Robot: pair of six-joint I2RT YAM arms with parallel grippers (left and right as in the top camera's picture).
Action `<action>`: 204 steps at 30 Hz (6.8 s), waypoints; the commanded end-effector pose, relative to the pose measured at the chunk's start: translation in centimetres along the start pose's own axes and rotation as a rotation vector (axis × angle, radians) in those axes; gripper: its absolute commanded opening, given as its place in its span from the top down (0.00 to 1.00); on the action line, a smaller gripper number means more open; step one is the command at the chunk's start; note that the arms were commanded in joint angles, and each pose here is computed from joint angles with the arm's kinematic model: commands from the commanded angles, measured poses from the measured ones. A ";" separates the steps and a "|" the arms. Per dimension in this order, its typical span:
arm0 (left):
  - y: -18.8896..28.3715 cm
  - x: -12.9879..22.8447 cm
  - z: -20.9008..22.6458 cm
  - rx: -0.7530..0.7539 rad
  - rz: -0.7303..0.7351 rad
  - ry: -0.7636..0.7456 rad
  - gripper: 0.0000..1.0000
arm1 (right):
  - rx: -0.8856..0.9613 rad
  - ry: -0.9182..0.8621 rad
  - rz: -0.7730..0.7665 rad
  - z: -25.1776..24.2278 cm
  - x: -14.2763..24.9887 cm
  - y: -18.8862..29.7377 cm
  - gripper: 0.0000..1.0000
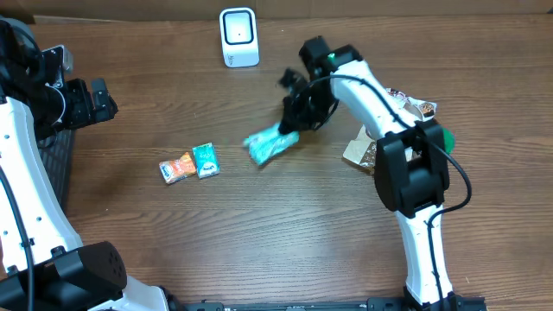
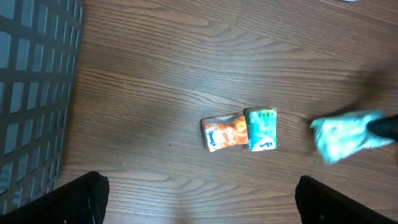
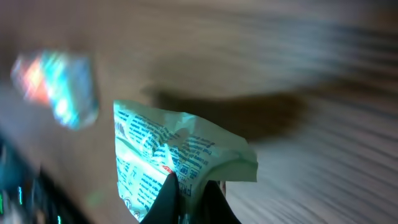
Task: Scan the item barcode
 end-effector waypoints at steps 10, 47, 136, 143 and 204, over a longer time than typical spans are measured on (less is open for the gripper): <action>0.0 -0.1 0.0 0.002 -0.003 -0.019 0.00 | 0.256 -0.373 0.032 -0.4 1.7 0.0 0.74; 0.0 -0.1 0.0 0.001 -0.003 -0.019 0.01 | 0.252 -0.169 -0.244 5.5 4.2 20.8 0.40; 0.0 -0.1 0.0 0.002 -0.003 -0.019 0.00 | 0.000 0.053 -0.461 13.7 8.4 19.1 0.96; 0.0 -0.1 0.0 0.002 -0.003 -0.019 0.00 | 0.174 0.063 -0.575 14.5 7.3 22.7 0.96; 0.0 -0.1 0.0 0.001 -0.003 -0.019 0.01 | 1.460 0.518 -1.021 3.3 -19.1 10.7 0.72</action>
Point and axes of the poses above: each gripper's point midway between its finger pads, its own y axis back along the fingers, its own z axis along the line the jaws close on, x = y × z, the point moved 7 cm from there along y, back along the fingers, and after that the axes turned 10 degrees about y, right-handed, at the moved point
